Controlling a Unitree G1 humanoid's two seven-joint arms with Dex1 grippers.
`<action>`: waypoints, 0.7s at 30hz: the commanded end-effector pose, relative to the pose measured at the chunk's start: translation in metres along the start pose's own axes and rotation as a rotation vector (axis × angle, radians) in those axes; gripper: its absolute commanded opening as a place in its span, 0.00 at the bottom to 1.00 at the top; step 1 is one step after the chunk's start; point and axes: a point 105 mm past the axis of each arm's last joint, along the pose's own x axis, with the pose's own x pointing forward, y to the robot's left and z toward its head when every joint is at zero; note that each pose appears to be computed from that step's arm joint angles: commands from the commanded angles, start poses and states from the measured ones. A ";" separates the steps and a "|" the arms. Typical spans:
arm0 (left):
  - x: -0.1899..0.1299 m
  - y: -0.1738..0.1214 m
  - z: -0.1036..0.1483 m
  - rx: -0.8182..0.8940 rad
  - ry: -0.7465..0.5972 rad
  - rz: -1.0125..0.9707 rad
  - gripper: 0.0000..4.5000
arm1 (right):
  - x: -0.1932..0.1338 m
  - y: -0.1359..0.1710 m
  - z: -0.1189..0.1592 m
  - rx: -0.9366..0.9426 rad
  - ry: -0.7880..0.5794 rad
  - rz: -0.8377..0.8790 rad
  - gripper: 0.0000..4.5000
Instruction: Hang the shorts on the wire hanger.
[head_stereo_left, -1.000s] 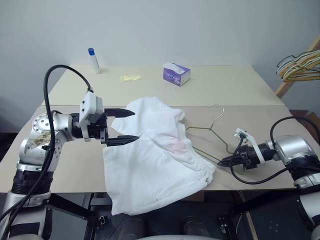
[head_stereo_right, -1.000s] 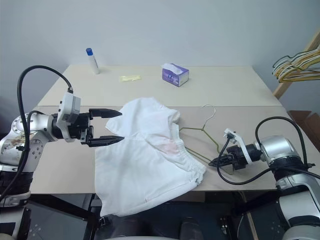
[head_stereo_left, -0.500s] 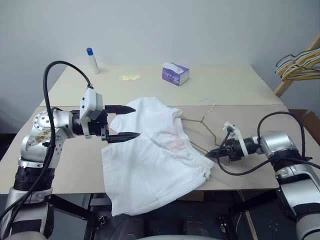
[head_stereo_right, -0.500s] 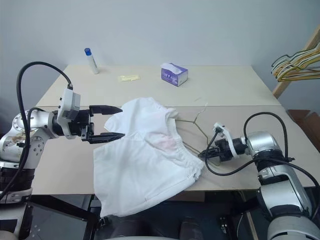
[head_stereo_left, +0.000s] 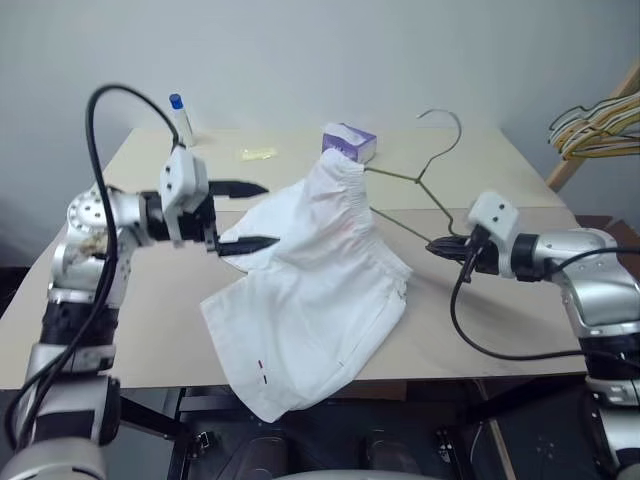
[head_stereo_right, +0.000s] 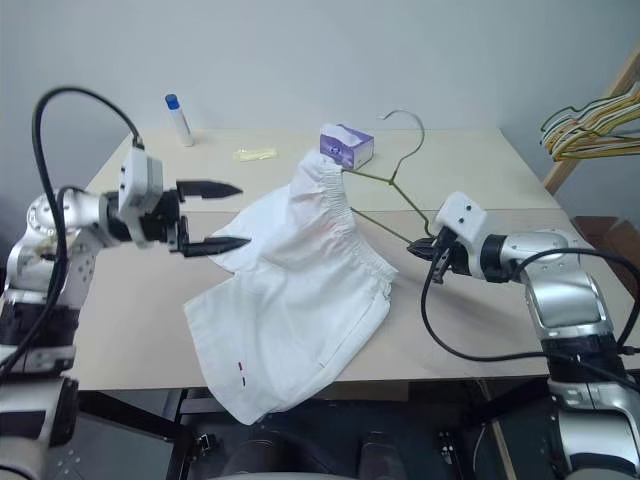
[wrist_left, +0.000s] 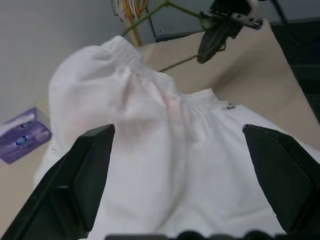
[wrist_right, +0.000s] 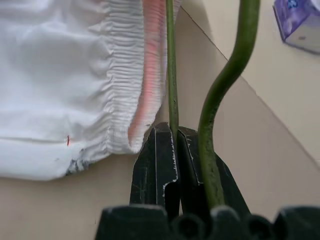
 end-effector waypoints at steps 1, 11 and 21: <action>-0.004 0.014 0.020 0.137 0.006 -0.044 0.99 | -0.001 0.007 0.024 -0.189 0.012 -0.007 0.00; 0.029 -0.001 -0.019 0.259 0.275 -0.393 0.99 | 0.004 0.022 0.047 -0.249 -0.010 0.099 0.00; 0.065 0.008 -0.039 0.216 0.266 -0.334 0.56 | -0.004 0.033 0.063 -0.193 -0.076 0.160 0.00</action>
